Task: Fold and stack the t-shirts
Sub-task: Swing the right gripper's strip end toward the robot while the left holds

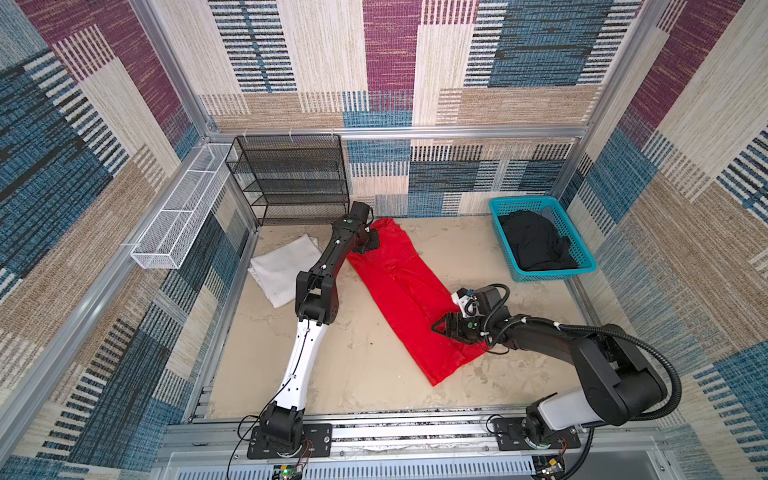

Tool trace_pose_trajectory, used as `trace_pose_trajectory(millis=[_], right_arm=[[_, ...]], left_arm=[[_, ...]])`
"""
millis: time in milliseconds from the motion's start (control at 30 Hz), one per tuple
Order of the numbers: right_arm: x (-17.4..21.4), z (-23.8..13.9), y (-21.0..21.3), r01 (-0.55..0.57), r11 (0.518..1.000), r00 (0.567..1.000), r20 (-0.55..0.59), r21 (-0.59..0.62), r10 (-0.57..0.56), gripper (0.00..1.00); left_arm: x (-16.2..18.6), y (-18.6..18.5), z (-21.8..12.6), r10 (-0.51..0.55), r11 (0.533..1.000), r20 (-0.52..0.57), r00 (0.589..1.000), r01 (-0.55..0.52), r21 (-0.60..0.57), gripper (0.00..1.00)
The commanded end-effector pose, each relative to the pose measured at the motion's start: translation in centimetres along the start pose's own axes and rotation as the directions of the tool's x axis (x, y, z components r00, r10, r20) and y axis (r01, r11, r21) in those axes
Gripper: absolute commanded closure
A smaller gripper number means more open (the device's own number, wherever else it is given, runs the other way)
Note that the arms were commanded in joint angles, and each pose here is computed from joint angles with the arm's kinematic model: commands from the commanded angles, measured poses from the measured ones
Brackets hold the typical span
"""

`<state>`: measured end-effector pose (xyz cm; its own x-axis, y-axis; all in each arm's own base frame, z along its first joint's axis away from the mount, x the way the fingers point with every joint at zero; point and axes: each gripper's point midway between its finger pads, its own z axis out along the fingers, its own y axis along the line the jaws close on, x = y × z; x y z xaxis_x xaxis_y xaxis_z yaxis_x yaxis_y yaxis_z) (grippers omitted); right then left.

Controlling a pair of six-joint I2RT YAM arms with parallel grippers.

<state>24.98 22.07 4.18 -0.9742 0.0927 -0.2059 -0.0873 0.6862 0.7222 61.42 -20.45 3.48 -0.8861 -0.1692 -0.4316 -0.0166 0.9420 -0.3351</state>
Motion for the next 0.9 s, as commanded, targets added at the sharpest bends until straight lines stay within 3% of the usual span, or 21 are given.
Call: trace_pose_trajectory(millis=[0,233,400,533,700,867], right_arm=[[3.8,1.4,0.5,-0.091,0.996,0.985,-0.144,0.006,0.091,0.27],[4.7,5.3,5.8,0.031,0.996,0.965,-0.256,-0.086,-0.052,0.27],[2.2,4.1,8.8,0.091,0.990,0.979,-0.171,-0.111,-0.110,0.27],[0.1,1.6,10.2,0.146,0.988,0.987,-0.061,-0.057,-0.150,0.25],[-0.3,-0.5,8.7,0.142,0.989,0.990,0.000,0.032,-0.142,0.30],[0.9,-1.0,7.0,0.144,0.988,0.989,0.004,0.064,-0.145,0.38]], left_arm=[[3.0,0.9,1.6,-0.001,1.000,-0.108,0.994,0.001,0.005,0.64],[-0.6,-2.0,1.9,0.020,0.989,0.035,0.999,-0.025,0.145,0.53],[-3.2,-3.8,0.4,0.057,0.976,0.137,0.989,-0.085,0.202,0.50],[-4.6,-6.3,-3.3,0.097,0.953,0.179,0.979,-0.143,0.266,0.49],[-1.3,-7.4,-8.6,0.152,0.959,0.099,0.983,-0.170,0.225,0.49],[6.7,-6.0,-13.0,0.144,0.976,-0.021,0.989,-0.138,0.169,0.48]])
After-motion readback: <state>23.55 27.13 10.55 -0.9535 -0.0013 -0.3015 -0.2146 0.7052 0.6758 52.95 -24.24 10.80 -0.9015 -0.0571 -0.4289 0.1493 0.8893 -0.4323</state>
